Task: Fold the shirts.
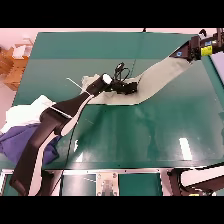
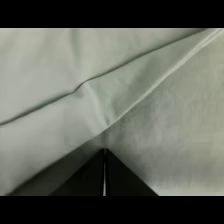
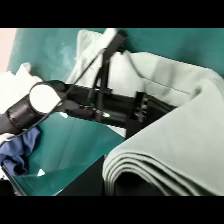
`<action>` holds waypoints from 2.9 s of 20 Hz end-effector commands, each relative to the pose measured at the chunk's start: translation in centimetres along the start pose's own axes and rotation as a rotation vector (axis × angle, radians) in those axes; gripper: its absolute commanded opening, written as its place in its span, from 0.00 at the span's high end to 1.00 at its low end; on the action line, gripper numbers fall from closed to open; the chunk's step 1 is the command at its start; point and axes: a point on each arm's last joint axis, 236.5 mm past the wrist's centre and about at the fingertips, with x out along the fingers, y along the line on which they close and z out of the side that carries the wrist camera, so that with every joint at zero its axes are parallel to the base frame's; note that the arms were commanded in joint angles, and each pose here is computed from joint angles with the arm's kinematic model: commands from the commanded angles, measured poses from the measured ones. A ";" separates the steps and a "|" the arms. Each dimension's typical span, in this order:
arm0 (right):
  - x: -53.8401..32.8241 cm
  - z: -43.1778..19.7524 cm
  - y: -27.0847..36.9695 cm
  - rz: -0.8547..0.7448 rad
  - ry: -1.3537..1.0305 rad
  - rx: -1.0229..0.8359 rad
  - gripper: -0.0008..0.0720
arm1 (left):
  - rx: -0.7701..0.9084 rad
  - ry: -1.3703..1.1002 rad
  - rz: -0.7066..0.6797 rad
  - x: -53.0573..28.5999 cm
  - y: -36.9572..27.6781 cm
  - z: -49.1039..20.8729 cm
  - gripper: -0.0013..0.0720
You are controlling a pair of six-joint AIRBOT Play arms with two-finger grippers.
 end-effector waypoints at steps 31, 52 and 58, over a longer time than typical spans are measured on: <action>27.9 0.8 4.2 -0.049 0.038 0.049 0.33 | -0.282 -0.231 0.686 -58.1 20.2 8.6 0.95; 29.1 -6.9 -7.3 -0.004 0.062 0.485 0.66 | -0.219 -0.114 0.693 -52.7 17.6 8.3 0.95; 20.0 0.1 -6.7 0.025 -0.111 0.429 0.97 | -0.241 -0.077 0.688 -52.5 17.4 7.4 0.95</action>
